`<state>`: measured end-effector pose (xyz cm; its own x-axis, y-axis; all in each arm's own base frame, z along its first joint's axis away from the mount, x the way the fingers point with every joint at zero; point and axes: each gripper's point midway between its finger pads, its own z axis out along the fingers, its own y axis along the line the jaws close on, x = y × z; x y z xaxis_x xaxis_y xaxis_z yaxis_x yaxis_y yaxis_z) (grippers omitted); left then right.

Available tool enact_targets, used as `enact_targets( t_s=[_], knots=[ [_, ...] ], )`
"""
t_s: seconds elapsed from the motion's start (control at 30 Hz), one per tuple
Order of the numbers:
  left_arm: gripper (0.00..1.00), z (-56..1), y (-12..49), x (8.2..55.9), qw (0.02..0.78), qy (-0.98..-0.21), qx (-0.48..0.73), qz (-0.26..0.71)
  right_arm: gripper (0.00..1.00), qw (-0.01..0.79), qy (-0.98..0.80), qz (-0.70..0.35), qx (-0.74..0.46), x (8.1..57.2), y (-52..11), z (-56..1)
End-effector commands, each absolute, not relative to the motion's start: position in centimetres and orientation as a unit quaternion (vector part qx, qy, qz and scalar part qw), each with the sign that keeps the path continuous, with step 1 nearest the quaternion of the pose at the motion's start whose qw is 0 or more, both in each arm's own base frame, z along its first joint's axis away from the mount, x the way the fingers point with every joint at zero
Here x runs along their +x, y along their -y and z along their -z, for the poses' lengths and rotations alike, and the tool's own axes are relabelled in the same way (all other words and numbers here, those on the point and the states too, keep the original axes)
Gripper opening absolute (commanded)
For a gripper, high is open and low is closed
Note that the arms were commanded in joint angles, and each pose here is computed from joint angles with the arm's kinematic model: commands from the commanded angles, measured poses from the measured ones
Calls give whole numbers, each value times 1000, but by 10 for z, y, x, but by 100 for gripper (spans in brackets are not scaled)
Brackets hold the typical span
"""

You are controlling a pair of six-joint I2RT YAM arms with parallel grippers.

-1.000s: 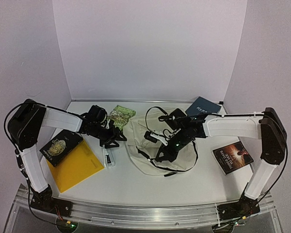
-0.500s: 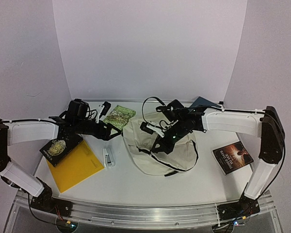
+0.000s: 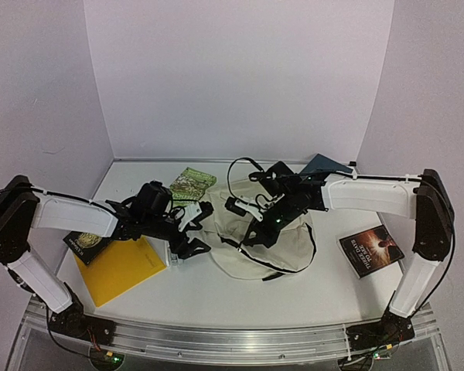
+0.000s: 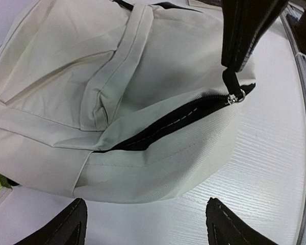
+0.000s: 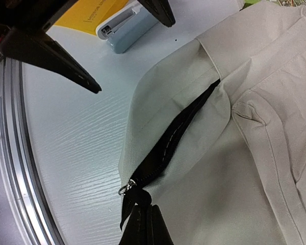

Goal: Pack the student bag
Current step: Unzip the student bag at the center of the board.

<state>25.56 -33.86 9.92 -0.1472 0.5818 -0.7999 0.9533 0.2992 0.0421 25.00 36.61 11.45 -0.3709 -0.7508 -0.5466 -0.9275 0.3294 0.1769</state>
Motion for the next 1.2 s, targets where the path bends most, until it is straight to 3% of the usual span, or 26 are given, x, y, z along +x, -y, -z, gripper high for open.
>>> enact_targets(
  t_s=[0.0,0.27,0.4,0.53,0.77,1.17],
  knots=[
    [76,-118,374,267,428,-651,590,211,0,185,-793,-252,-522,246,-367,-120],
    [70,-114,403,268,462,-607,624,168,0,166,-794,-266,-520,239,-367,-112],
    [59,-105,409,268,465,-596,637,150,0,168,-792,-272,-519,237,-368,-117],
    [42,-100,413,267,473,-589,641,138,0,165,-793,-275,-518,235,-367,-116],
    [1,-102,409,276,474,-619,615,120,0,164,-802,-253,-516,231,-353,-112],
    [0,-101,377,305,484,-692,525,105,0,163,-824,-171,-514,221,-292,-98]
  ],
)
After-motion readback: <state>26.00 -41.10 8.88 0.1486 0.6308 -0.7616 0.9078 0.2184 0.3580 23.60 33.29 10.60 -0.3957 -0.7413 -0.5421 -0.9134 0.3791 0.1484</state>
